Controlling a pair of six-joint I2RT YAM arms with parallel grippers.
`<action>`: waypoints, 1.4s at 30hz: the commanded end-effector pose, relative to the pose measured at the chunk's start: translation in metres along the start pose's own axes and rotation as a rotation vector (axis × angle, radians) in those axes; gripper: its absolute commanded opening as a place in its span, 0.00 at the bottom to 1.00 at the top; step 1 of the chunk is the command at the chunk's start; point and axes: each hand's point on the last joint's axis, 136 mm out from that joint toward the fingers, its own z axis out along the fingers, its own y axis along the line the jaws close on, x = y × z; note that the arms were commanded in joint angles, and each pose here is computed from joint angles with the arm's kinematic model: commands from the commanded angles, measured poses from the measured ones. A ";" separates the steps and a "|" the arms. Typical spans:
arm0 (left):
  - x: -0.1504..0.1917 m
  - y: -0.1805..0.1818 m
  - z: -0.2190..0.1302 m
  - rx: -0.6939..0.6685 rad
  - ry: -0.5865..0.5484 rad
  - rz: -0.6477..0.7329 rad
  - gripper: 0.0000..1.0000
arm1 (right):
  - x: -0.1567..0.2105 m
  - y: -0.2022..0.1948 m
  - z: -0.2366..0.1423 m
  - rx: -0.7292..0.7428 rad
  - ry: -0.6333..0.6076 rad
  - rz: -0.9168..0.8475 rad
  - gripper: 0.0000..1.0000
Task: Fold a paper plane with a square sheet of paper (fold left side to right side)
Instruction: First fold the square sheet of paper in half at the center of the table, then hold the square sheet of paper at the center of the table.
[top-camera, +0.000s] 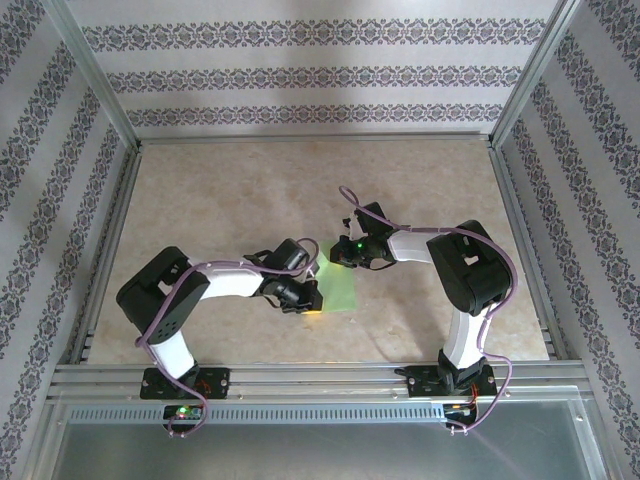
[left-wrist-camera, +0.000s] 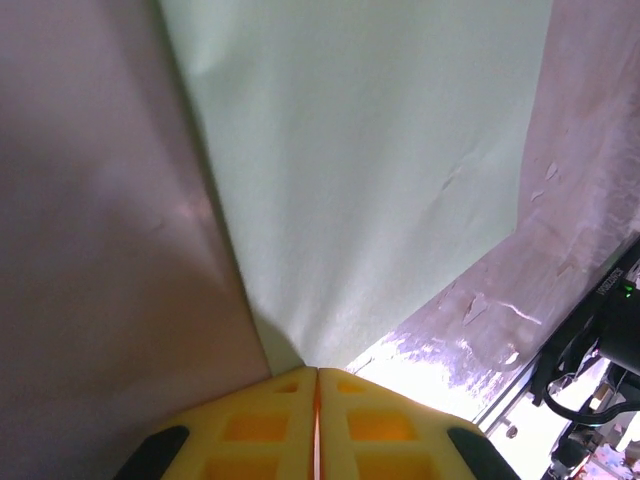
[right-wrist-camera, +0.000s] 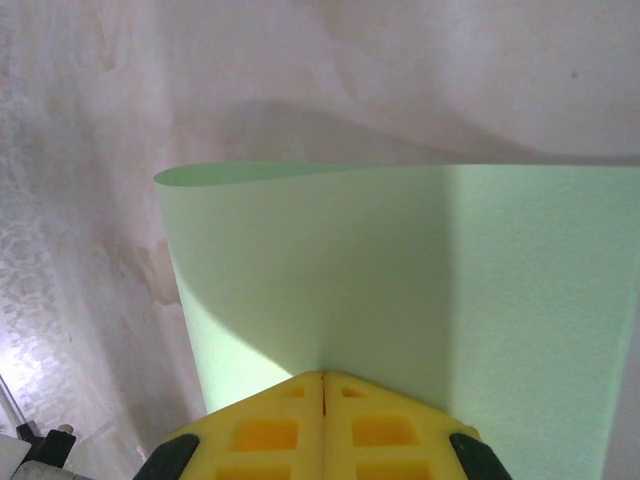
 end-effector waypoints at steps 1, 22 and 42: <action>0.023 0.008 -0.003 -0.039 0.062 -0.042 0.10 | 0.020 -0.043 0.006 0.151 0.055 0.056 0.00; -0.091 -0.018 -0.029 0.045 -0.139 0.002 0.08 | 0.020 -0.028 0.006 0.118 0.055 0.008 0.00; -0.072 0.015 0.009 -0.093 -0.041 -0.031 0.08 | 0.001 0.004 -0.013 0.063 0.007 -0.025 0.03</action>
